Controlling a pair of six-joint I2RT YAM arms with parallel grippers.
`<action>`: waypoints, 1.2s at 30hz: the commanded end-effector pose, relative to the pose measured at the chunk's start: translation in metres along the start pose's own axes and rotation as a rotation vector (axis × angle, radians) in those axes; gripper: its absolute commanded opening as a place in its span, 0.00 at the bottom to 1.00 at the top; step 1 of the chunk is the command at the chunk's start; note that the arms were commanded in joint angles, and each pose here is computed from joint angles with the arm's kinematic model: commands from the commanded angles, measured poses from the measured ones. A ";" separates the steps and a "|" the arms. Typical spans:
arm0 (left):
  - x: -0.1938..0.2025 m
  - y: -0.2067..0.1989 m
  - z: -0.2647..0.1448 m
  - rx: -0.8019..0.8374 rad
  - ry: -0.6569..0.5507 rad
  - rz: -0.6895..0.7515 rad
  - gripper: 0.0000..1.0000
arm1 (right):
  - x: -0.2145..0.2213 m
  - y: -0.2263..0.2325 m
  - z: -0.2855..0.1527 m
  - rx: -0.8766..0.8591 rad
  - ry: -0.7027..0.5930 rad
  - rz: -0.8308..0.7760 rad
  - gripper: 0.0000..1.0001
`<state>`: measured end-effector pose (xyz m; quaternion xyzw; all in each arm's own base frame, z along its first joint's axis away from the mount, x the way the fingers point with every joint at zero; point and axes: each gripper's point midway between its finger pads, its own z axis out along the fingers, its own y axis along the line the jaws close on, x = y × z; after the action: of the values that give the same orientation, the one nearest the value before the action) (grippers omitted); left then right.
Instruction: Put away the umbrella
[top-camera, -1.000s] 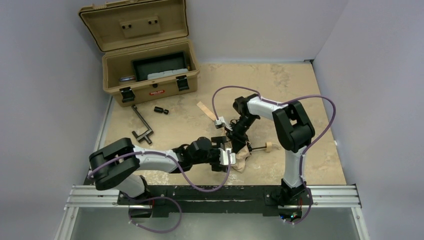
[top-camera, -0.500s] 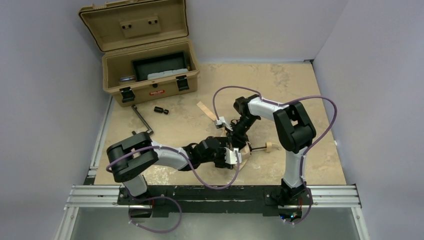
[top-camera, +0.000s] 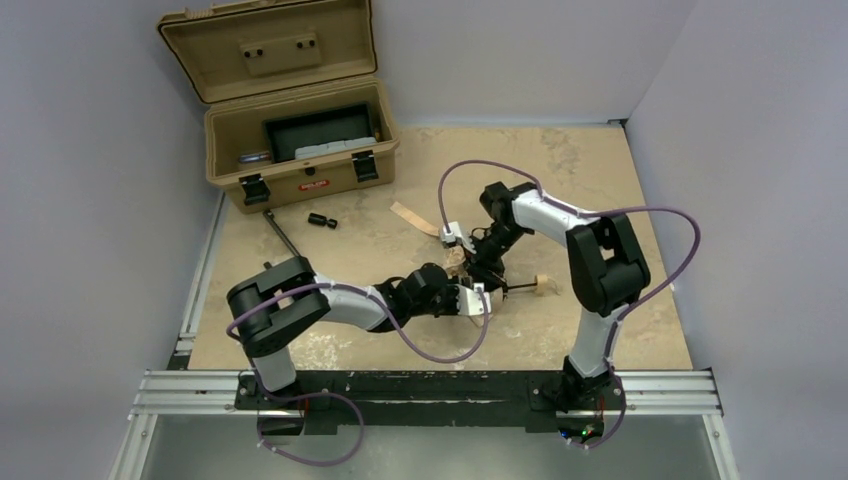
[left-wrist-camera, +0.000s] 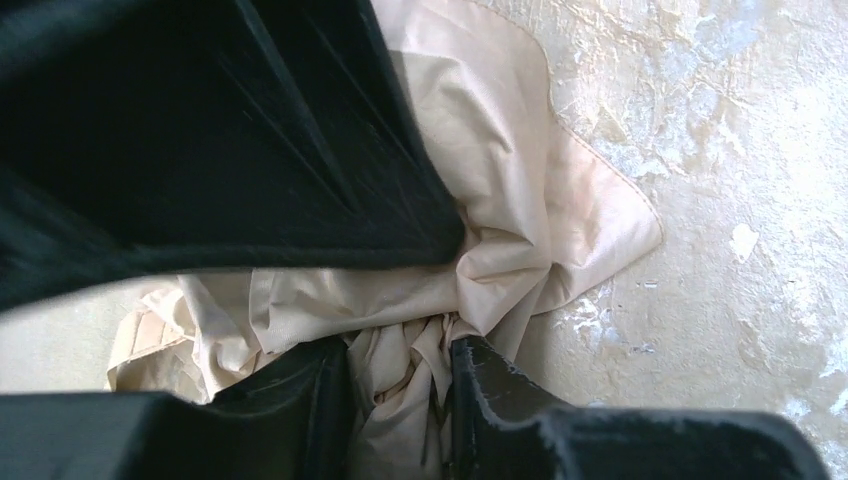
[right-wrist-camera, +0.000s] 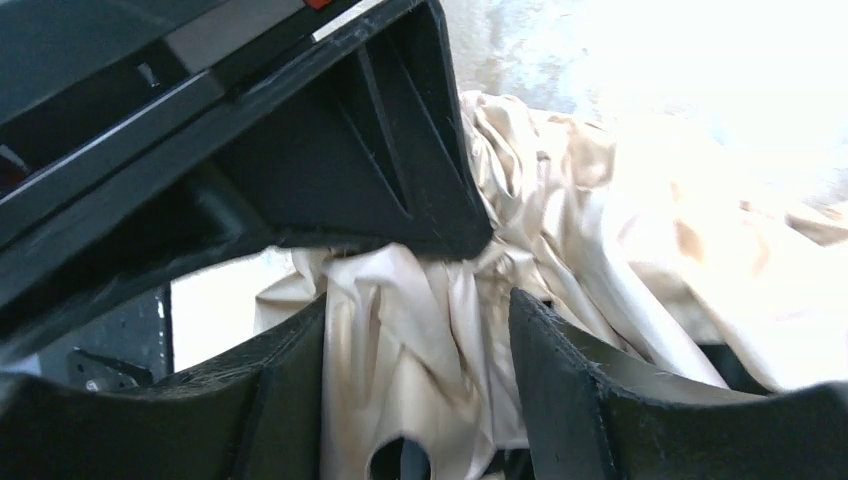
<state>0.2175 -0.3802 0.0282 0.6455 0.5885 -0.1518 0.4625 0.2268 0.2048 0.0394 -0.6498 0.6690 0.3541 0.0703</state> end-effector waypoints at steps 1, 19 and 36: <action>0.069 -0.056 -0.012 0.221 0.216 -0.141 0.00 | -0.032 -0.019 -0.042 0.131 -0.120 -0.145 0.60; 0.087 -0.060 -0.025 0.488 0.361 -0.703 0.00 | -0.071 0.011 -0.185 0.579 -0.369 -0.504 0.73; 0.123 -0.075 -0.021 0.624 0.656 -1.261 0.00 | -0.039 -0.009 -0.091 0.664 -0.096 -0.763 0.95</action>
<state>0.2616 -0.3879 0.0251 0.4170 0.7539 -0.4861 0.1462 0.2381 0.1791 0.1203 -0.7849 0.4423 0.1812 0.3942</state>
